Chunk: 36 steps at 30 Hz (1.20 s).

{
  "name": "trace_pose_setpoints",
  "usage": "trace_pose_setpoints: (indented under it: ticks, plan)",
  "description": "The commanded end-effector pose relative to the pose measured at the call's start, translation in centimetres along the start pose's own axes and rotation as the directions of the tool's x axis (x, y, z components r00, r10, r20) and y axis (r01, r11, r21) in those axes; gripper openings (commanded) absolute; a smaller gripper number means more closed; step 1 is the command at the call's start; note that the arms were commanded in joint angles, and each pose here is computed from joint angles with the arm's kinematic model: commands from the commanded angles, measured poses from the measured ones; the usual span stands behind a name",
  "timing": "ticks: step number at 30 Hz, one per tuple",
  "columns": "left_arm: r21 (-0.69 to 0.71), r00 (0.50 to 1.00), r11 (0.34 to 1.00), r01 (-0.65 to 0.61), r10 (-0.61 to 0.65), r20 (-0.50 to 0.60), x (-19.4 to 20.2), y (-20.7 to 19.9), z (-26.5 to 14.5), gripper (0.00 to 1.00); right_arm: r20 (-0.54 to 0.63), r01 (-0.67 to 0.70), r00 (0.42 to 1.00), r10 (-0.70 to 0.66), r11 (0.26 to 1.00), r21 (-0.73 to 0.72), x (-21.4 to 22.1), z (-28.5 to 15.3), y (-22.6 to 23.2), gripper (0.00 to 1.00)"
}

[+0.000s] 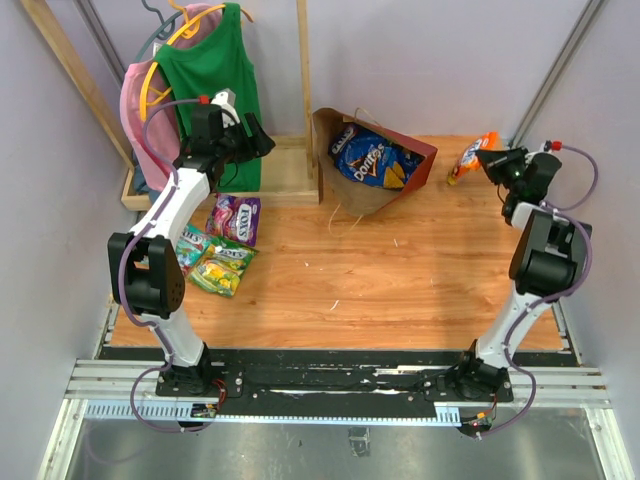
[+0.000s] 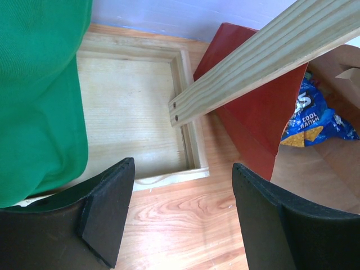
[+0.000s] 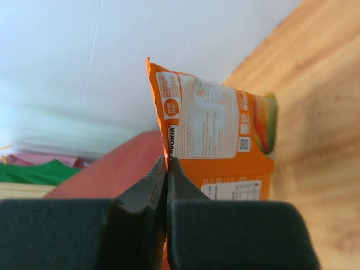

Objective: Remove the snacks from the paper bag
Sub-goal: Place the snack at the center of the board.

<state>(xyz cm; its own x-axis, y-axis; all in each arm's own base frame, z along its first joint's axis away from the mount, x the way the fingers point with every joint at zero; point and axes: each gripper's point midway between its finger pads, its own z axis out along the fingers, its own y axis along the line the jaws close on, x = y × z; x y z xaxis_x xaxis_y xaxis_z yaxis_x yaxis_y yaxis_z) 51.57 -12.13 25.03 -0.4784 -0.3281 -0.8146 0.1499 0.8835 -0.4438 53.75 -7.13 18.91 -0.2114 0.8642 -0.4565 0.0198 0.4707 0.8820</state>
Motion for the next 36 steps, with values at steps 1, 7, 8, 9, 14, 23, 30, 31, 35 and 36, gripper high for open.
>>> trace_pose_setpoints:
  ticks: [1, 7, 8, 9, 14, 23, 30, 31, 35, 36]
  plan:
    - [0.035, 0.999, 0.999, -0.014, 0.012, 0.049, -1.7, -1.0, -1.1, 0.74, 0.041, -0.079, 0.995, 0.086, 0.983, -0.167, -2.5, 3.3, 1.6, 0.01]
    - [0.019, 0.999, 1.000, -0.018, 0.017, 0.048, -1.7, -0.6, -0.9, 0.74, -0.011, -0.115, 0.993, 0.115, 0.993, -0.010, 1.5, 3.2, -5.7, 0.01]
    - [0.018, 0.999, 1.000, -0.018, 0.017, 0.045, -1.7, -0.6, -0.8, 0.74, -0.007, -0.113, 0.994, 0.114, 0.992, 0.051, 2.3, 2.5, -7.2, 0.01]
    - [0.019, 0.999, 1.000, -0.017, 0.016, 0.043, -1.6, -0.5, -0.7, 0.74, -0.005, -0.101, 0.995, 0.102, 0.990, 0.095, 2.8, 1.9, -8.1, 0.01]
    - [0.013, 0.999, 1.000, -0.015, 0.015, 0.034, -1.4, -0.3, -0.1, 0.74, 0.007, -0.064, 0.998, 0.065, 0.945, 0.320, 4.1, -1.3, -11.6, 0.01]
    - [0.004, 1.000, 1.000, -0.011, 0.011, 0.027, -1.2, 0.0, 0.4, 0.74, 0.153, -0.118, 0.988, 0.037, 0.818, 0.563, 2.9, -5.9, -14.5, 0.08]
    - [-0.024, 1.000, 1.000, -0.013, 0.013, 0.028, -1.5, 0.3, 0.2, 0.74, 0.186, -0.198, 0.977, 0.106, 0.776, 0.599, 4.0, -5.8, -16.5, 0.12]
    - [-0.041, 0.999, 0.999, -0.016, 0.018, 0.032, -1.6, 0.4, 0.0, 0.73, 0.197, -0.209, 0.974, 0.110, 0.770, 0.603, 4.1, -5.9, -16.8, 0.12]
    - [-0.062, 0.997, 0.997, -0.041, 0.046, 0.067, -2.5, -0.3, -1.5, 0.73, 0.222, -0.218, 0.970, 0.101, 0.767, 0.603, 3.9, -5.5, -16.7, 0.12]
    - [-0.058, 0.996, 0.997, -0.047, 0.051, 0.071, -2.5, -0.6, -1.7, 0.74, 0.219, -0.216, 0.970, 0.101, 0.767, 0.604, 4.0, -5.2, -16.7, 0.12]
